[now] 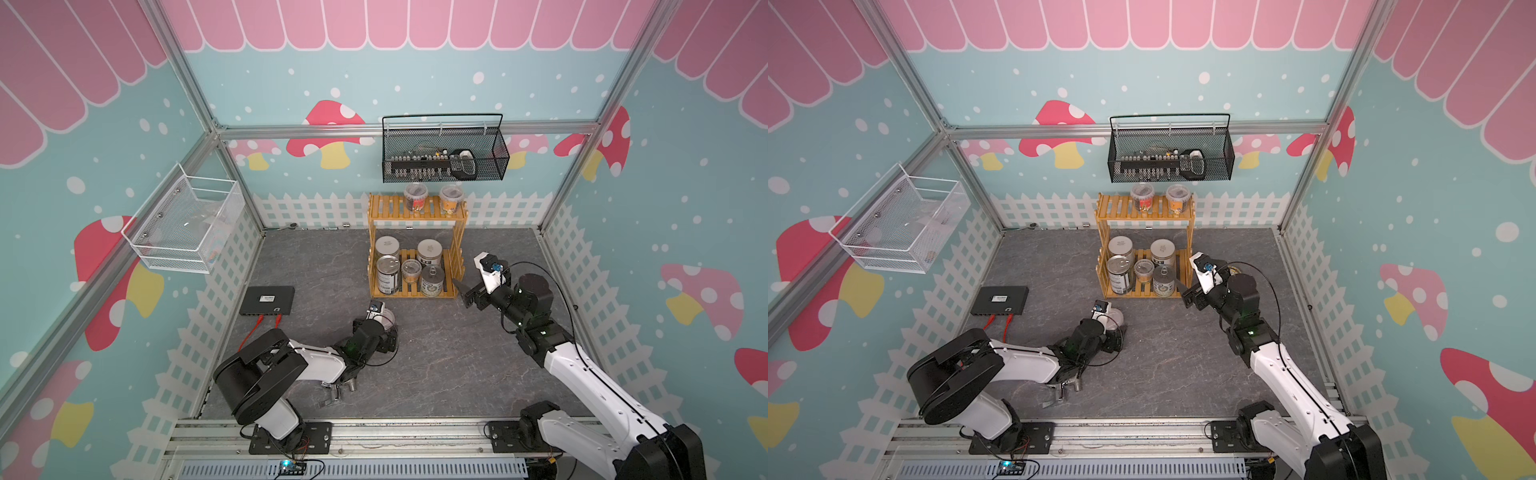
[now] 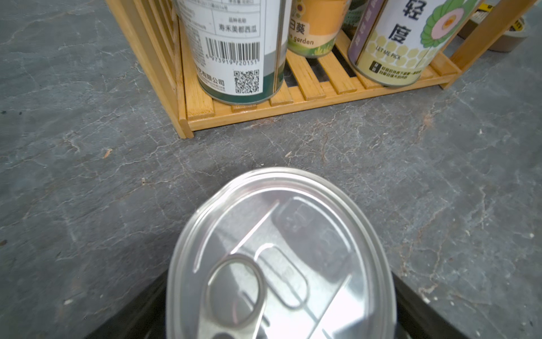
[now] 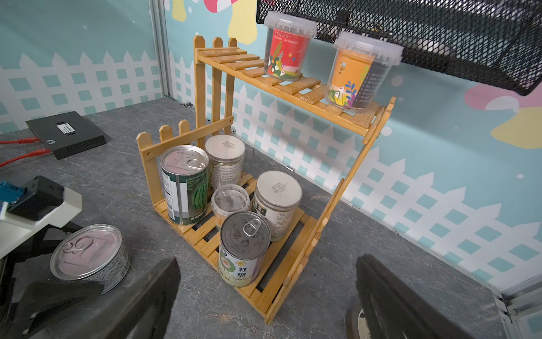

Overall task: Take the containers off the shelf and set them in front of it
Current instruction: 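Place the container at the center of the board, then pick up a container from the shelf.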

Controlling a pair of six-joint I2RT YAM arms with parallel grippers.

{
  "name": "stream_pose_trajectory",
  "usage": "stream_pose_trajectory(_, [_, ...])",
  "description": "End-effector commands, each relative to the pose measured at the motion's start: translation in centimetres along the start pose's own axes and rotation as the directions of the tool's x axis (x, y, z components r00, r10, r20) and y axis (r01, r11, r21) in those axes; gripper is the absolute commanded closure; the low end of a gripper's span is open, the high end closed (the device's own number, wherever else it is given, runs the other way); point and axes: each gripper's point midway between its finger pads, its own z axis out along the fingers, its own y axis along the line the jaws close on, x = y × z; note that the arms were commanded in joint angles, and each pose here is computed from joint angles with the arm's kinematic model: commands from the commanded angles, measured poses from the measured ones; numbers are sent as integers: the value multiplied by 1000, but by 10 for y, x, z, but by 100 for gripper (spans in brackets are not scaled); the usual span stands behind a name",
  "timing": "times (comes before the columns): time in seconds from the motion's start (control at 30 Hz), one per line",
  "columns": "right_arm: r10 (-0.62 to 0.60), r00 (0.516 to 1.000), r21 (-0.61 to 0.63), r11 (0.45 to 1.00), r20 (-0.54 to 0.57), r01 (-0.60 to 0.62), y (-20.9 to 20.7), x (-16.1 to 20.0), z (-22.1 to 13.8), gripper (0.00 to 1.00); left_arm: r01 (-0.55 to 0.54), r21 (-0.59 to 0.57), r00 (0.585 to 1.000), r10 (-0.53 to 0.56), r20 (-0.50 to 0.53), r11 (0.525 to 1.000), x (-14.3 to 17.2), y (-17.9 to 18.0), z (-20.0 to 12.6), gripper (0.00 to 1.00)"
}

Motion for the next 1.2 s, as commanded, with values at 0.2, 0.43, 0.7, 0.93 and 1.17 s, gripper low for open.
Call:
stream_pose_trajectory(0.2, [-1, 999, -46, 999, 45, 3, 5, -15, -4, 2, -17, 28, 999, 16, 36, 999, -40, -11, -18, 1])
stream_pose_trajectory(0.43, [8, 997, -69, 998, 76, -3, 6, -29, -5, 1, -53, 58, 996, 48, 76, 997, -82, -20, -43, 1])
stream_pose_trajectory(0.7, [14, 994, -66, 998, 108, -7, 1, -45, -8, 1, -111, 138, 970, 78, 230, 984, -176, -20, -78, 1])
stream_pose_trajectory(0.93, [28, 991, -67, 998, 129, -19, -2, -58, -10, 1, -209, 173, 920, 133, 369, 962, -264, -21, -92, 1])
stream_pose_trajectory(1.17, [21, 987, -52, 999, 160, -13, -14, -80, -12, 2, -271, 187, 885, 168, 435, 944, -334, -26, -72, 1])
